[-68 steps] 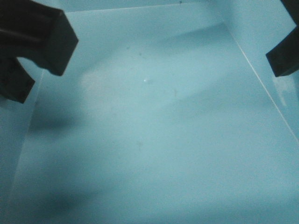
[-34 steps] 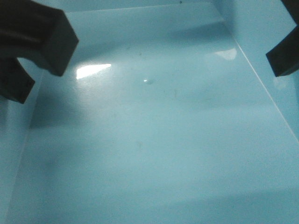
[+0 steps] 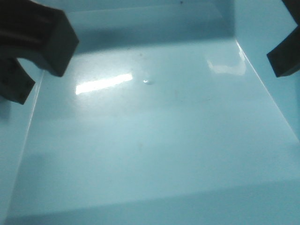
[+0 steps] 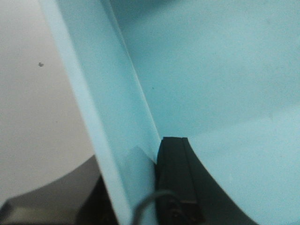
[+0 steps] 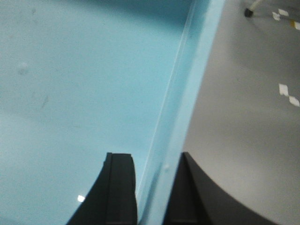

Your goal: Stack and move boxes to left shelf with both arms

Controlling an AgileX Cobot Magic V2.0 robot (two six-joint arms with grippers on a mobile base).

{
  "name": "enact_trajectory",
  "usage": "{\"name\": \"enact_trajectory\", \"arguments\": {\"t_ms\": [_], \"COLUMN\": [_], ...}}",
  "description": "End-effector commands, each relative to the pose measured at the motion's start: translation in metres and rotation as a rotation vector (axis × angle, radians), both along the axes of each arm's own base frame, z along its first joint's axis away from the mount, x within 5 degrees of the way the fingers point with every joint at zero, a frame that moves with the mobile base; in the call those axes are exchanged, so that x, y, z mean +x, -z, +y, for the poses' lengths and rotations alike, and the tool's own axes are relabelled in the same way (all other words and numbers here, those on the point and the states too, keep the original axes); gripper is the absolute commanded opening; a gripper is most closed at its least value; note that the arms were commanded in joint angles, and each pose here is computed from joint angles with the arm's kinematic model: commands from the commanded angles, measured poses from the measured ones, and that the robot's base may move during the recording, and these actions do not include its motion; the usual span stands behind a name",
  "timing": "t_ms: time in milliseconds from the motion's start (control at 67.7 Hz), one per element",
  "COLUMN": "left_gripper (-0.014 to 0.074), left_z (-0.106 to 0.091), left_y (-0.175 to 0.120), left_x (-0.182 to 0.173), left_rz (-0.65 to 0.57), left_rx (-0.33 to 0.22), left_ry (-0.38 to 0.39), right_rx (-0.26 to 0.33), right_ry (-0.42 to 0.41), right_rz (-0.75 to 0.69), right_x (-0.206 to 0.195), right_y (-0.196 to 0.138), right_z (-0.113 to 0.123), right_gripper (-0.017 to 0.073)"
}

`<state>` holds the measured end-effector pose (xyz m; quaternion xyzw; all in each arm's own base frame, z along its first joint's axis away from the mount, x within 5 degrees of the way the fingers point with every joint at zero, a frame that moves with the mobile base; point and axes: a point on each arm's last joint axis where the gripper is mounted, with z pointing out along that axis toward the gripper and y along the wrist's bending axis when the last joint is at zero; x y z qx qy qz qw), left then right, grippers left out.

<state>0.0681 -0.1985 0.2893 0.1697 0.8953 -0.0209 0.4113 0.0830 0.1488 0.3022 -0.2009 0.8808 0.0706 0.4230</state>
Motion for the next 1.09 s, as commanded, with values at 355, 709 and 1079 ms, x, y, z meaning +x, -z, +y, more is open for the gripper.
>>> {"name": "enact_trajectory", "arguments": {"t_ms": [355,709,1079], "left_gripper": [-0.0003,-0.0003,-0.0003], "left_z": [-0.0092,-0.0092,-0.0092], "left_y": [-0.0202,-0.0202,-0.0202], "left_x": [0.0006,0.0006,0.0006], "left_rz": [-0.125,-0.125,-0.125], "left_rx": [-0.053,-0.053,-0.053], "left_ry": [0.137,0.137,0.137], "right_rx": [0.101,0.100,0.100], "right_ry": [-0.153,-0.152,-0.152], "right_rz": [-0.168,-0.168,-0.168], "right_x": [0.0012,0.0013,0.0013], "right_y": [-0.0284,-0.0284,-0.0284], "right_z": [0.0122,0.0121,0.0121], "right_gripper": [0.0037,0.0037,0.0037]}}
